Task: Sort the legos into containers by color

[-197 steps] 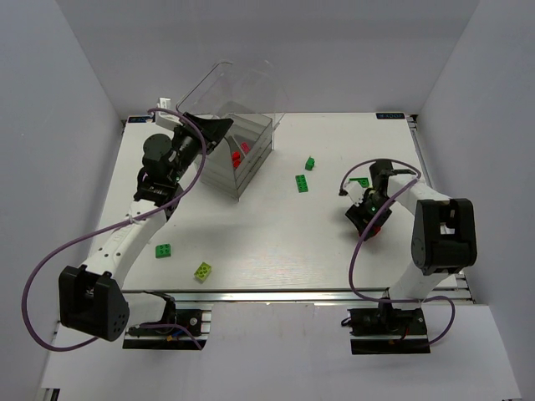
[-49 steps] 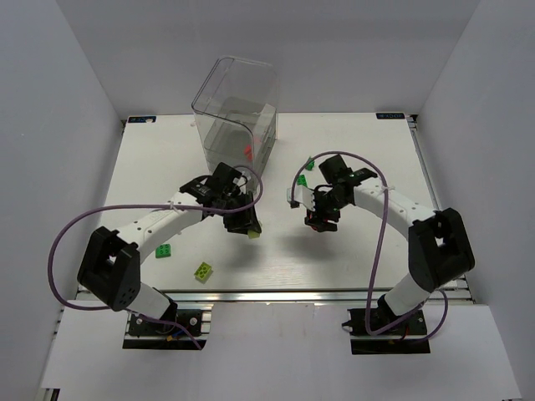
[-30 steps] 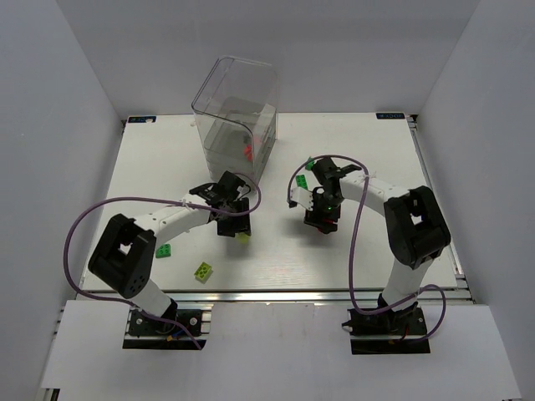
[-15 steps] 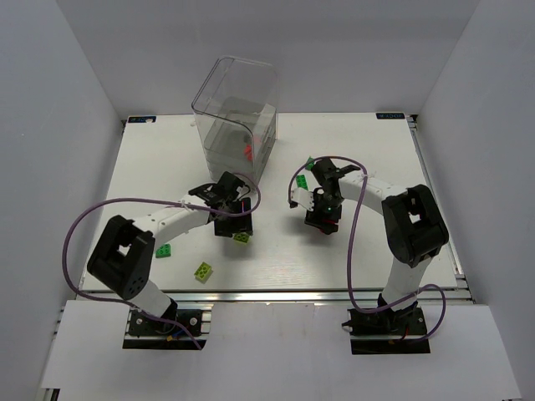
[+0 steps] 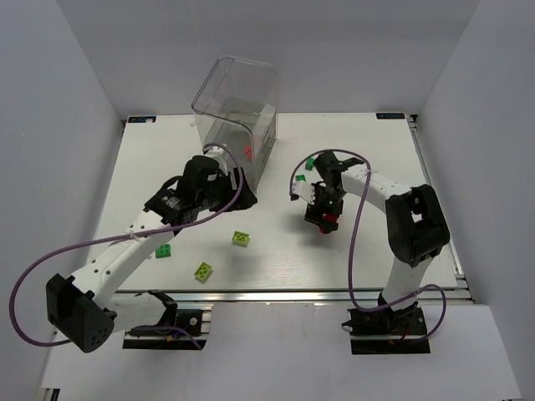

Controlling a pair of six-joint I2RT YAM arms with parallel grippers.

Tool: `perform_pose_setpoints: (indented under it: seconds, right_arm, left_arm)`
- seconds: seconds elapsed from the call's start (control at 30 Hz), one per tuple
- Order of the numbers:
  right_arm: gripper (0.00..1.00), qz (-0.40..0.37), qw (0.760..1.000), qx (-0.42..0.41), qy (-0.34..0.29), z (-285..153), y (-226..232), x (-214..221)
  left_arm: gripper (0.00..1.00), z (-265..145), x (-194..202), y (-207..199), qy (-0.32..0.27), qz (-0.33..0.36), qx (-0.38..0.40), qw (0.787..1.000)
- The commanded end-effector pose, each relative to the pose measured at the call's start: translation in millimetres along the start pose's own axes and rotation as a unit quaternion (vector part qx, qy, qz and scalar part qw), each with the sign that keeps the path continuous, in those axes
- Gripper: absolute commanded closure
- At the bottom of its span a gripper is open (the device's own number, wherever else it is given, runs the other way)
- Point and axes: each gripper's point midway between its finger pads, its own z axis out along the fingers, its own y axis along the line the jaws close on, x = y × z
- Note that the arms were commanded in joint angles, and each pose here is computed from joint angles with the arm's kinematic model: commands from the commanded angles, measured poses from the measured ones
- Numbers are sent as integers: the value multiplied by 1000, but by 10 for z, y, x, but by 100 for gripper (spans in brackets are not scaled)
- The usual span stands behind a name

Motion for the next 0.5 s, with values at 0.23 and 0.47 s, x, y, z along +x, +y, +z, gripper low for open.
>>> perform_pose_setpoints:
  seconds: [0.23,0.47]
  right_arm:
    - [11,139,921,178,-317,-1370,-891,-1236]
    - [50,285,844,-69,-450,-1652,-1138,-2111]
  left_arm:
    - [59,-634,-973,-492,-200,-2,81,976]
    - [66,-850,-1258,-582,-257,-31,91,962]
